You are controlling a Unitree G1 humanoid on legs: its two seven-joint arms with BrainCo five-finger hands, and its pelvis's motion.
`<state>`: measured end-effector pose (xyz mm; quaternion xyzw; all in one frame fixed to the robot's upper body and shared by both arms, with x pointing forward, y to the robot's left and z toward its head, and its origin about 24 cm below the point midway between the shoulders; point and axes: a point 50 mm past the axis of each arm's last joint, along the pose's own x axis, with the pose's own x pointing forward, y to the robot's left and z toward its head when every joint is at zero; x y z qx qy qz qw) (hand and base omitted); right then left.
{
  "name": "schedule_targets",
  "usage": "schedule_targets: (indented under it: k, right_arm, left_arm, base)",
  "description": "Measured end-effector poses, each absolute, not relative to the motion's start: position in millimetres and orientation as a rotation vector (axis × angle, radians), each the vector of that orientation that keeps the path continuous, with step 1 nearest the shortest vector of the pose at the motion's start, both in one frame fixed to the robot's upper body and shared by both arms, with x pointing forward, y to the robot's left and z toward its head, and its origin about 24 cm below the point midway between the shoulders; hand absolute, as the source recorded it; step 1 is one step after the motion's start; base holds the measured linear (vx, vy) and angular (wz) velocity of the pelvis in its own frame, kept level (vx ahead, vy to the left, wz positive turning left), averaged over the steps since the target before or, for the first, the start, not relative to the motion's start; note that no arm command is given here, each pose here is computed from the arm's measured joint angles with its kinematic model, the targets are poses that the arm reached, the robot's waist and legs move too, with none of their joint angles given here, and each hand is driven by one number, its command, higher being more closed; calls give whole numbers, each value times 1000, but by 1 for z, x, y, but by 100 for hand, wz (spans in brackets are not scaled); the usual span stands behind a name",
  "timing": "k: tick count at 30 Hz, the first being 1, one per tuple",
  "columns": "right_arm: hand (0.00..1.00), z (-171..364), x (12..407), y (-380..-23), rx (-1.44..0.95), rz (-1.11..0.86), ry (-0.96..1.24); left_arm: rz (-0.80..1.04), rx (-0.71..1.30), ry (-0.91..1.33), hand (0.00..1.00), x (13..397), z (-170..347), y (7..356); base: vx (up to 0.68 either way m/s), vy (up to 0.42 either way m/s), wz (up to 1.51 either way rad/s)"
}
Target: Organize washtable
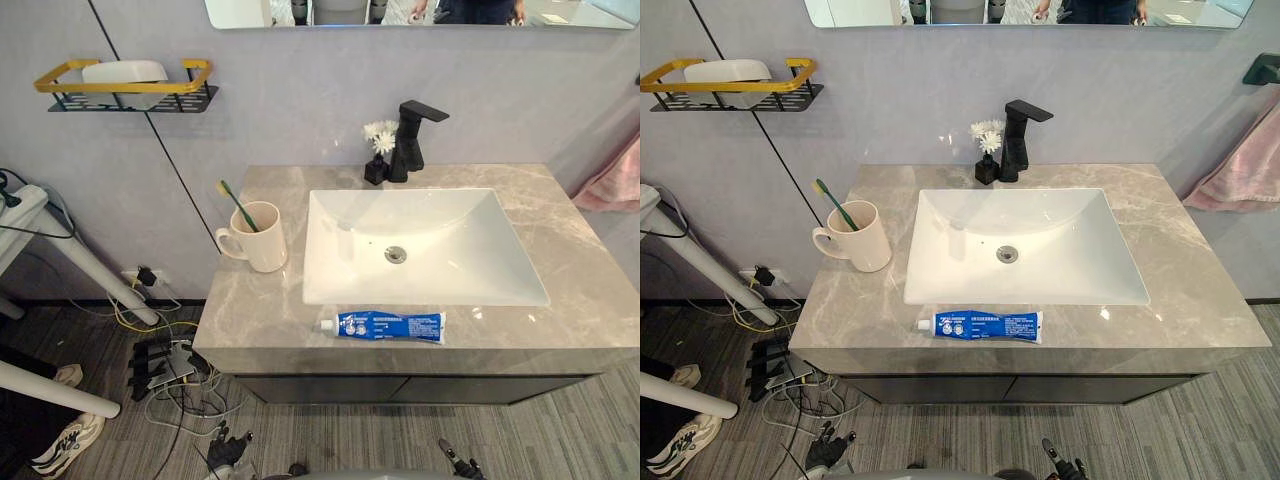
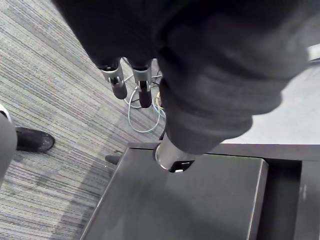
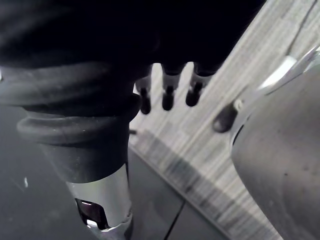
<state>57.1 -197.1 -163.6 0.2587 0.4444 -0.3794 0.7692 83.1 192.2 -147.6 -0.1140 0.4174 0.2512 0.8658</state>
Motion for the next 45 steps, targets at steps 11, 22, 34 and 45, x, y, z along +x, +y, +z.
schedule_targets:
  k: [11, 22, 34, 45]
  right_arm:
    - [0, -147, 82, -204, 510, -751, 821]
    - [0, -68, 94, -296, 414, -1031, 282]
    - [0, 1, 83, -355, 180, -1247, -16]
    - [0, 147, 152, -383, -182, -920, -504]
  left_arm:
    - [624, -302, 883, 0, 76, -150, 201]
    - [685, -319, 873, 0, 75, -149, 208]
    - [681, -310, 887, 0, 69, -150, 206]
    - [648, -288, 895, 0, 63, -150, 213]
  base:
    - [4, -10, -4]
    - [24, -52, -20]
    - [-65, -25, 1]
    - [0, -11, 7]
